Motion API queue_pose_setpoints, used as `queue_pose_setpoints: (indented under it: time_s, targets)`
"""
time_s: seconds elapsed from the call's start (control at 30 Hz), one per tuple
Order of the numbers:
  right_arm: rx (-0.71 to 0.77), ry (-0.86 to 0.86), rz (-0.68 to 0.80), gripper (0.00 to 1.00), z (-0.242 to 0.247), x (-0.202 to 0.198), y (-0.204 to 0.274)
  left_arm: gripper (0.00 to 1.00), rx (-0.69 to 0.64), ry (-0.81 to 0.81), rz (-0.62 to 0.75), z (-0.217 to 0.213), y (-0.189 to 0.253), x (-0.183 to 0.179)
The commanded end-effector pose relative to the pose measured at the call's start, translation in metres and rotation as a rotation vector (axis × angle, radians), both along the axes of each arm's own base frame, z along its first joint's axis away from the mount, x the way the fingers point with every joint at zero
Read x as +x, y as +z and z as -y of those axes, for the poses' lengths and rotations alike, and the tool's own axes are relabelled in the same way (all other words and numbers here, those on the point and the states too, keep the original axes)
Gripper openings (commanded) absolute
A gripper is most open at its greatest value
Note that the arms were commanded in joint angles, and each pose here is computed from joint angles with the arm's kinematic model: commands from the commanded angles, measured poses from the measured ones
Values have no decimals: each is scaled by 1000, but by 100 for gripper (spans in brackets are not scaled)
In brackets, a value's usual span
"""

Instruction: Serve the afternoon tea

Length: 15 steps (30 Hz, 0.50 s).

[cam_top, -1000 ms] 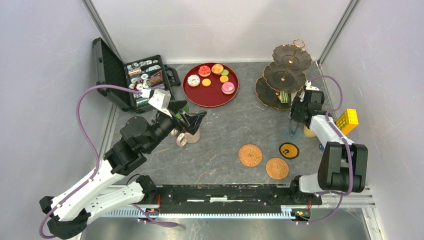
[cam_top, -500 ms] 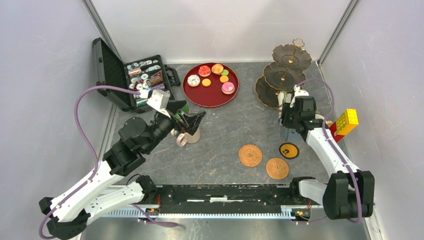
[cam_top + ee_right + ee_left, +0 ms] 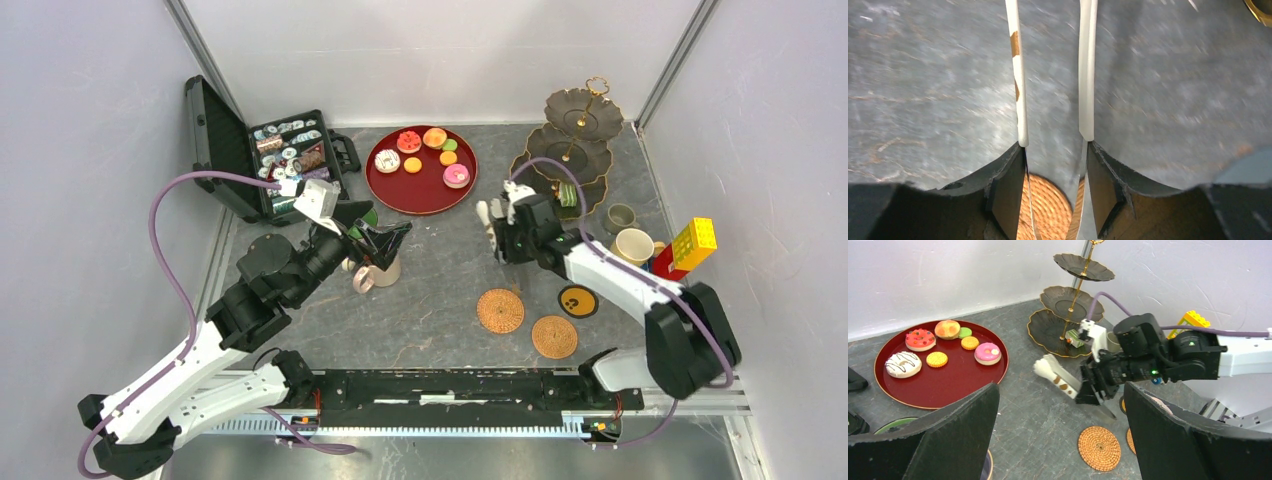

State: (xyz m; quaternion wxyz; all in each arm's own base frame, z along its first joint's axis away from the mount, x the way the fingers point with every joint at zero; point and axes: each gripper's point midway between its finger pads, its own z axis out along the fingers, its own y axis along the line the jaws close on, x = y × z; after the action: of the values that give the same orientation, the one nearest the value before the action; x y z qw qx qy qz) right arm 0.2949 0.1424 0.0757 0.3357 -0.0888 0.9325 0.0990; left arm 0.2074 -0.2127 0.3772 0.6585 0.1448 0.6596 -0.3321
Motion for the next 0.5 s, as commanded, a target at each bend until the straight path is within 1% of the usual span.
queue_pose_setpoints:
  time_s: [0.0, 0.1, 0.23, 0.33, 0.47]
  targets:
    - [18, 88, 163, 51, -54, 47, 35, 100, -15, 0, 68, -2, 21, -1]
    - [-7, 130, 189, 52, -82, 62, 32, 100, -7, 10, 67, -2, 20, 1]
    - [37, 161, 230, 52, -121, 83, 27, 100, 0, 14, 65, -2, 19, 2]
    - [23, 146, 269, 52, -139, 97, 18, 100, 8, 17, 62, -1, 17, 4]
    - [24, 127, 327, 53, -148, 104, 8, 100, 16, 25, 61, -1, 15, 6]
